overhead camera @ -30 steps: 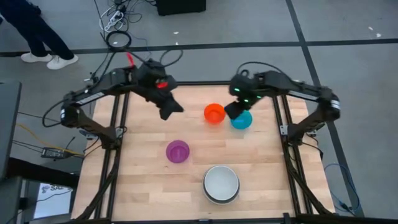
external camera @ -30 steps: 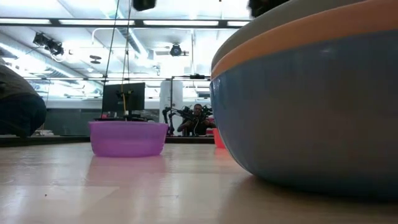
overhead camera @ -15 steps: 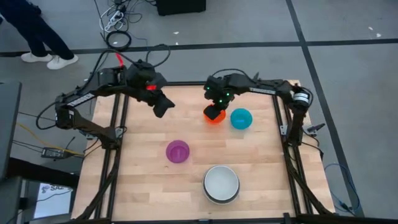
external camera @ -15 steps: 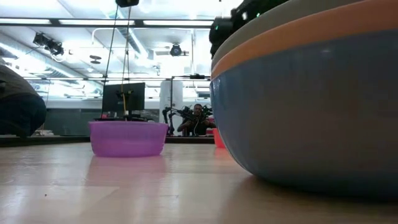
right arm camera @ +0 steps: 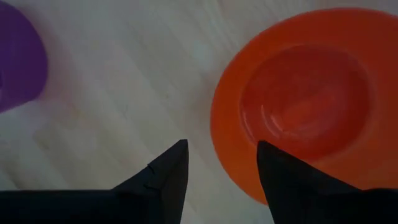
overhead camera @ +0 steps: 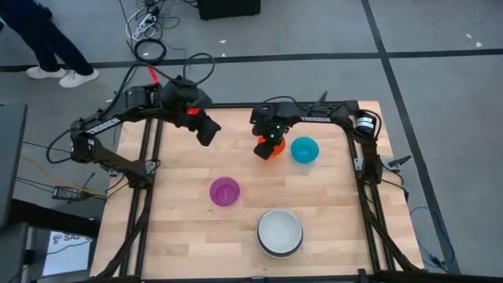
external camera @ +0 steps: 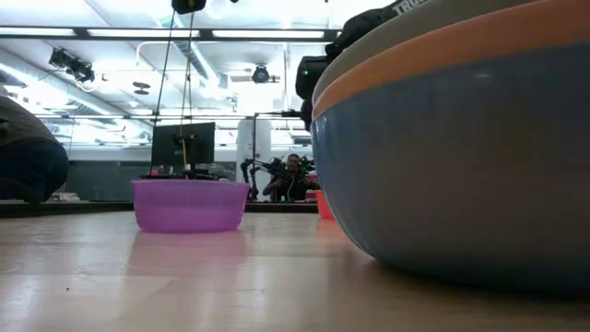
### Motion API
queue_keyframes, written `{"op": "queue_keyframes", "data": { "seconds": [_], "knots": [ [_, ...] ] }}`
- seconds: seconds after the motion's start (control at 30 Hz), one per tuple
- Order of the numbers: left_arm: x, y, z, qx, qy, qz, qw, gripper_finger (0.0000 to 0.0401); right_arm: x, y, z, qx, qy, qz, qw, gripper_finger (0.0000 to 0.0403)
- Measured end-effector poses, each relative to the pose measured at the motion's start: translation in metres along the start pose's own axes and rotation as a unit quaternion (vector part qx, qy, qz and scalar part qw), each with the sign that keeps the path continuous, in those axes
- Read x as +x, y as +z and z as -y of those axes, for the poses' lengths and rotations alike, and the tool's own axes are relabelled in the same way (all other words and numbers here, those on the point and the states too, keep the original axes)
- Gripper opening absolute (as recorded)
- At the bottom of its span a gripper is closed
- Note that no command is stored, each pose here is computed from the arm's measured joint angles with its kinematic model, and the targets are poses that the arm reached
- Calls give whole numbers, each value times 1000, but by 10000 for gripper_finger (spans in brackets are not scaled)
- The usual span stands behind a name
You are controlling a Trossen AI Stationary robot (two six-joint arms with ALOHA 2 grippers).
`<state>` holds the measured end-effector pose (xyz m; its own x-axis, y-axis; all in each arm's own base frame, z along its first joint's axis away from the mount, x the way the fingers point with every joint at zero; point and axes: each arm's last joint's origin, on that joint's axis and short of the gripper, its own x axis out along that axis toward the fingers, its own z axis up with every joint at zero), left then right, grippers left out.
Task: Nest bowls inside each other
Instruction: Stack the orange bowl on top of the white bowl
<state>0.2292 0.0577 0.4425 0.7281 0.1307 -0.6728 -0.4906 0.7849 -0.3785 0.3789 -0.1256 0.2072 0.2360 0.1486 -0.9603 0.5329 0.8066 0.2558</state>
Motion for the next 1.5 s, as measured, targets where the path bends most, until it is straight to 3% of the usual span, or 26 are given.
{"op": "queue_keyframes", "data": {
  "seconds": [0.3,0.7,0.8,0.93,1.03,1.13,1.23,1.37,1.5],
  "knots": [
    [0,1,-1,4,14,8,1000,41,3,2,-10,-31,-19,29,999,176],
    [0,1,-1,3,16,9,1000,41,47,3,-9,-33,-65,-21,997,170],
    [0,1,-1,4,16,9,1000,41,53,2,-8,-34,-62,-34,997,138],
    [0,0,-2,6,22,9,1000,41,52,-1,-9,-54,-35,-56,996,36],
    [0,-1,-3,20,41,4,999,41,32,-6,-14,-76,-23,-46,996,13],
    [0,-5,-6,32,57,-14,998,41,-6,-19,-30,-102,-13,-22,994,4],
    [-1,-8,-7,50,64,-28,996,41,-51,-36,-49,-134,34,24,990,2],
    [-1,-11,-9,79,73,-45,993,41,-103,-71,-79,-146,92,71,982,1],
    [3,-13,-11,92,84,-56,991,41,-135,-116,-114,-170,130,92,973,0]
  ]
}}
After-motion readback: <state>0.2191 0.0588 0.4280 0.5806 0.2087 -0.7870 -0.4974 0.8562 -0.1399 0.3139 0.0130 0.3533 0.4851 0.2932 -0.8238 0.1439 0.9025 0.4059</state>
